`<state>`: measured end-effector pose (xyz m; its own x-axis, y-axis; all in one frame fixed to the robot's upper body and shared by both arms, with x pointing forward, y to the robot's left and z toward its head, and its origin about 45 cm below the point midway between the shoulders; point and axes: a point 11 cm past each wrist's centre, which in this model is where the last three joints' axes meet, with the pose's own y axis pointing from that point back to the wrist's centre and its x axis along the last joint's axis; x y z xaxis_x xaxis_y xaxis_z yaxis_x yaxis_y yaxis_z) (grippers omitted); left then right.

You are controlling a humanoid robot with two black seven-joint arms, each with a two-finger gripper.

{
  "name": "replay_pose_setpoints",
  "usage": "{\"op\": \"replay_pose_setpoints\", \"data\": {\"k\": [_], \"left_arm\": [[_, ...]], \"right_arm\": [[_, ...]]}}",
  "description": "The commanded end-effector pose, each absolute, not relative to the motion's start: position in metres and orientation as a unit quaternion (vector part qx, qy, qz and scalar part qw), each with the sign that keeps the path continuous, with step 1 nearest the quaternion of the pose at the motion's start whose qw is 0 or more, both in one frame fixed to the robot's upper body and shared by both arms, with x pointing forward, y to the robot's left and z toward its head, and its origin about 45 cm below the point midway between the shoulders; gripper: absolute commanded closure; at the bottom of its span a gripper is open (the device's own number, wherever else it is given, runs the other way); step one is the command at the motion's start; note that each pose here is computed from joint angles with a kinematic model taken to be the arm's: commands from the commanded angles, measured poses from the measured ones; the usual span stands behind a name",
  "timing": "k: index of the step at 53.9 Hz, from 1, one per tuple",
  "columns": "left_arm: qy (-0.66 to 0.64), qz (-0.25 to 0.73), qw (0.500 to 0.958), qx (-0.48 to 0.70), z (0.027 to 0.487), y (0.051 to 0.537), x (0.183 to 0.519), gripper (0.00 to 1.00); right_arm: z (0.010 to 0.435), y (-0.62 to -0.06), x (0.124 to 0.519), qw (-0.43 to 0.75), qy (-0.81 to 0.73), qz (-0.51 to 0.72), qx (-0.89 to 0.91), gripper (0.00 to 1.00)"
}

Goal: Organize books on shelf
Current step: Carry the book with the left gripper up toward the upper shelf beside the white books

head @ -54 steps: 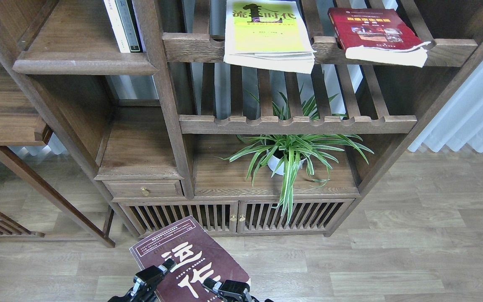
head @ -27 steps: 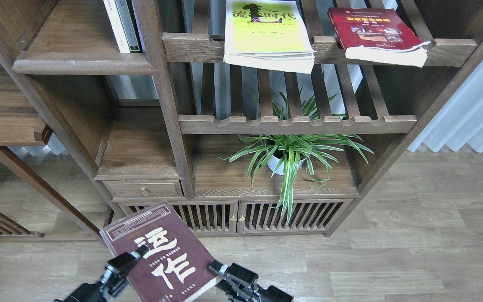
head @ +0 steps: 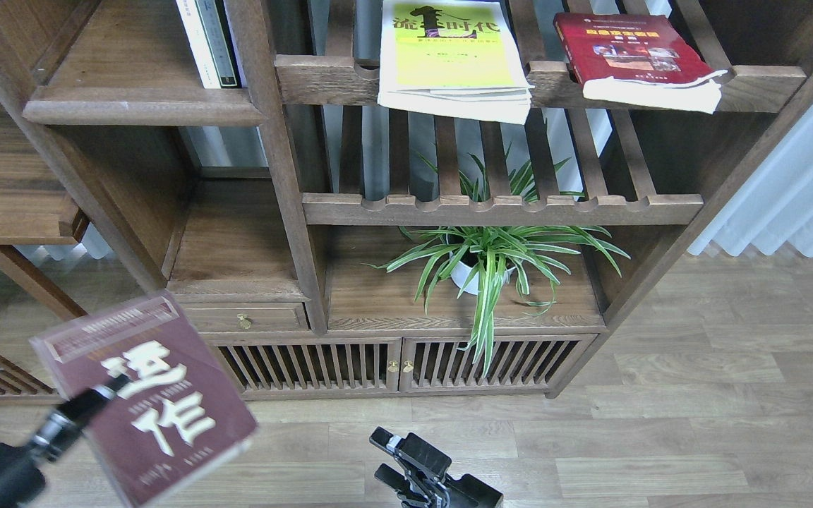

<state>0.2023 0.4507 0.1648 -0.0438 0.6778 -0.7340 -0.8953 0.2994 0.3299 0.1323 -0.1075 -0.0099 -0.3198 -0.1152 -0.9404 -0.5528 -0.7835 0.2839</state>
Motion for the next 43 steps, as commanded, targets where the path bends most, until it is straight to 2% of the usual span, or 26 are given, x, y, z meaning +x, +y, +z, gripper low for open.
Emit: {"op": "replay_pose_setpoints", "data": {"k": [1, 18, 31, 43], "left_arm": [[0.405, 0.589, 0.686, -0.136, 0.184, 0.464, 0.212, 0.95], [0.28, 0.609, 0.726, -0.156, 0.28, 0.506, 0.253, 0.95], [0.201, 0.584, 0.77, -0.159, 0.349, 0.501, 0.29, 0.95], [0.094, 0.534, 0.826, -0.154, 0.454, 0.474, 0.325, 0.94]], "right_arm": [[-0.011, -0.109, 0.134, 0.142, 0.298, 0.755, -0.567, 0.01], [-0.013, -0.11, 0.134, 0.138, 0.301, 0.755, -0.567, 0.01], [-0.012, -0.11, 0.138, 0.138, 0.3, 0.752, -0.57, 0.01], [-0.012, -0.11, 0.137, 0.137, 0.3, 0.752, -0.57, 0.01]]}}
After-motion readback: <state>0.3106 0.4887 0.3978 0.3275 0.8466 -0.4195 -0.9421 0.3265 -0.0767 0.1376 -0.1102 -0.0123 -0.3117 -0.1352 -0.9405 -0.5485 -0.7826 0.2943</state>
